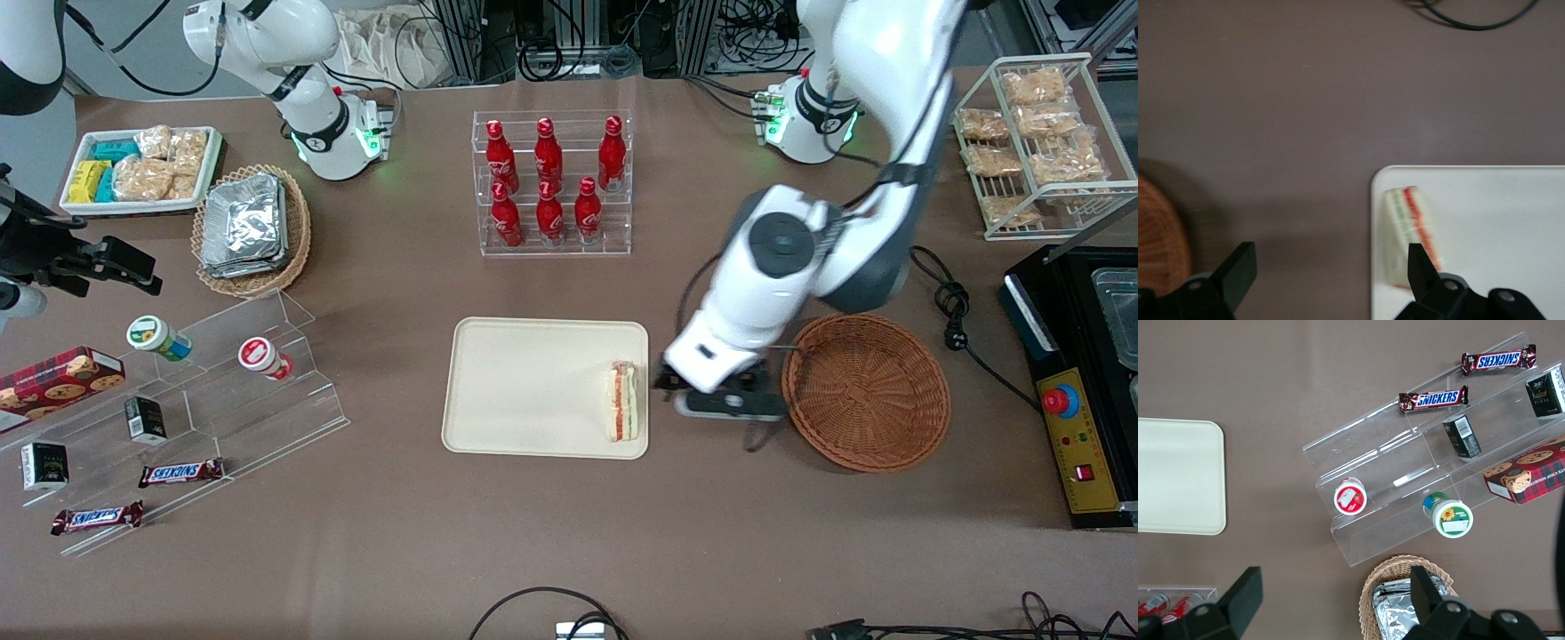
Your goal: Place sandwich from basket to tray
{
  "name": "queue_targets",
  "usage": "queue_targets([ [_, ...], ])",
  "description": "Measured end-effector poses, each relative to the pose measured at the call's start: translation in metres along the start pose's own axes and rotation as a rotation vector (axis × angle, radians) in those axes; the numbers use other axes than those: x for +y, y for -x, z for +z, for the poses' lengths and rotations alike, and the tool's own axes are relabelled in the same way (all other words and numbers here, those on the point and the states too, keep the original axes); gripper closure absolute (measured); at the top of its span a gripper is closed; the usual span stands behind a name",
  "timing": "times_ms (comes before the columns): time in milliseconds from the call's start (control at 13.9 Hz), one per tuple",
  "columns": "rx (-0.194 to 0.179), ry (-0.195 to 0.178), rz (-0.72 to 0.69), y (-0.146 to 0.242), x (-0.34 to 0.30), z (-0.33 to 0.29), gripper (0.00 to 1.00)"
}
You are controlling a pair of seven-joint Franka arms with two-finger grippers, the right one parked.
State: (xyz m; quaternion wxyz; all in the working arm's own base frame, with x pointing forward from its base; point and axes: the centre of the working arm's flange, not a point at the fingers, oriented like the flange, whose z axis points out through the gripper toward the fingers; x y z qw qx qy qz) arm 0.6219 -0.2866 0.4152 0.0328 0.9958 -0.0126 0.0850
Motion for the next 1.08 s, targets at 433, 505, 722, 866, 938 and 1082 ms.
queue_targets([
  [433, -0.132, -0.094, 0.013, 0.003, -0.131, -0.099, 0.0],
  [505, -0.138, -0.099, 0.007, 0.01, -0.143, -0.114, 0.0],
  [722, -0.157, -0.096, -0.03, 0.034, -0.165, -0.157, 0.0],
  [866, -0.145, -0.099, -0.047, 0.046, -0.178, -0.179, 0.0],
  [938, -0.138, -0.1, -0.054, 0.05, -0.181, -0.186, 0.0],
  [1082, -0.137, -0.086, -0.063, 0.055, -0.183, -0.19, 0.0],
])
